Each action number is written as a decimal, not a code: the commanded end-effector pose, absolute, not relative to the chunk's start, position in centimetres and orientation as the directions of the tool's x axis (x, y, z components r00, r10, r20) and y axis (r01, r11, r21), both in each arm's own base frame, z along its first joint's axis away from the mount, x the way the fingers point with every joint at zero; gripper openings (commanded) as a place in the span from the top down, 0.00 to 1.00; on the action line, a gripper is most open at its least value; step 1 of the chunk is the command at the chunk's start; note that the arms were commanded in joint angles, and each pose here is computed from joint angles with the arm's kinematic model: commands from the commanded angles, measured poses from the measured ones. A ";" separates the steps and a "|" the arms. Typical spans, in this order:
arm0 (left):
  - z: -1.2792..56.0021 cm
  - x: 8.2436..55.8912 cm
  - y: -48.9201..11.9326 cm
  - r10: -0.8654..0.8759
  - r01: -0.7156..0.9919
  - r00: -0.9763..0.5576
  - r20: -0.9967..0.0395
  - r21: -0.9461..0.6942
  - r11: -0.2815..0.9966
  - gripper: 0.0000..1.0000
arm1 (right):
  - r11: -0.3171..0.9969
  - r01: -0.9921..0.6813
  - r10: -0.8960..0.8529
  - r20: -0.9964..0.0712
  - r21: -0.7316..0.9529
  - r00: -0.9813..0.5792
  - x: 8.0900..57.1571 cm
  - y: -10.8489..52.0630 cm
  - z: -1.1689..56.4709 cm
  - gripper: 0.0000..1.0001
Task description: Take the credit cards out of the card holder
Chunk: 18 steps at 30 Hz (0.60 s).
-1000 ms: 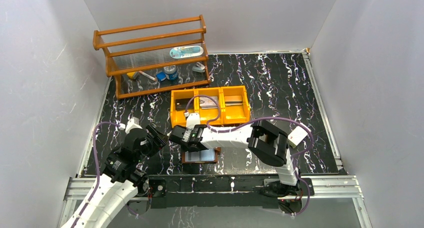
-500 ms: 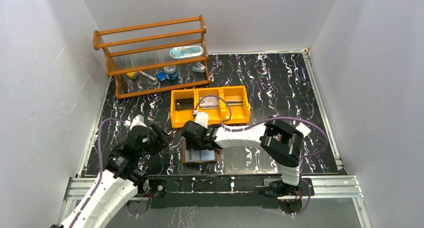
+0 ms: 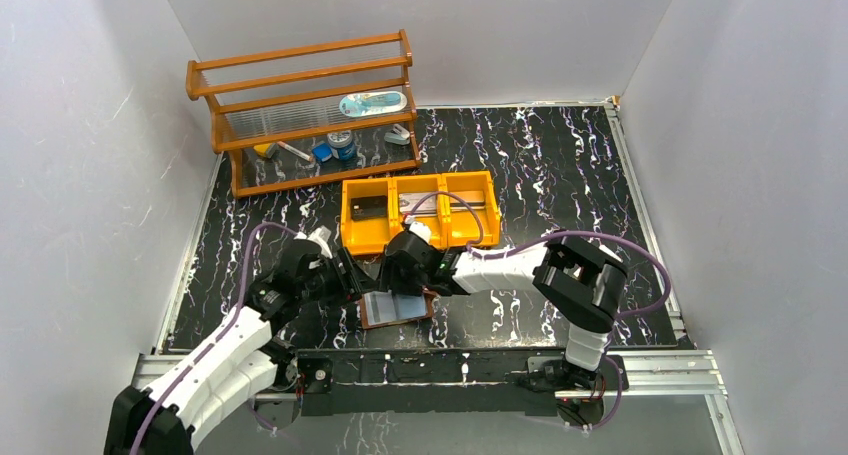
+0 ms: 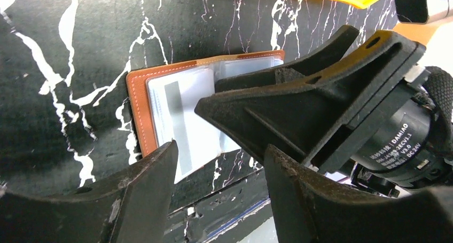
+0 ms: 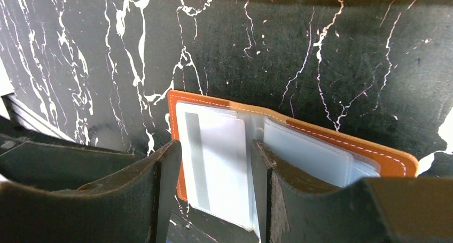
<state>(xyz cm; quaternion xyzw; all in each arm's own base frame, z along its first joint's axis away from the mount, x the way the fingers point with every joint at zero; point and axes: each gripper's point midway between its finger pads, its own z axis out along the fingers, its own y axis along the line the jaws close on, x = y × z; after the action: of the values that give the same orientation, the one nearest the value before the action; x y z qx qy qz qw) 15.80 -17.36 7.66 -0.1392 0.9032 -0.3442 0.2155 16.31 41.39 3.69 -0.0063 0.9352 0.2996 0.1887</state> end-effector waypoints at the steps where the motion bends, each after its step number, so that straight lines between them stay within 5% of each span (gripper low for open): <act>1: 7.3 14.6 -18.8 -0.316 -0.048 -0.916 -0.248 -0.712 0.700 0.42 | 0.869 -0.087 0.062 -0.281 0.486 -0.958 14.6 39.0 0.1 0.40; 18: 13.6 16.5 -6.6 -0.704 -0.425 -0.482 -0.521 -0.563 0.709 0.32 | 0.965 -0.220 -0.143 -0.419 0.141 -0.897 15.3 39.0 0.3 0.23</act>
<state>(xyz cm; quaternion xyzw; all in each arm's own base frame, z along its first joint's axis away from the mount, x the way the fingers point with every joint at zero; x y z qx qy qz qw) 17.40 -10.44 13.29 -0.2759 0.8558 -0.2525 0.3574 15.92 42.63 3.86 -0.0580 0.9508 0.2264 0.2034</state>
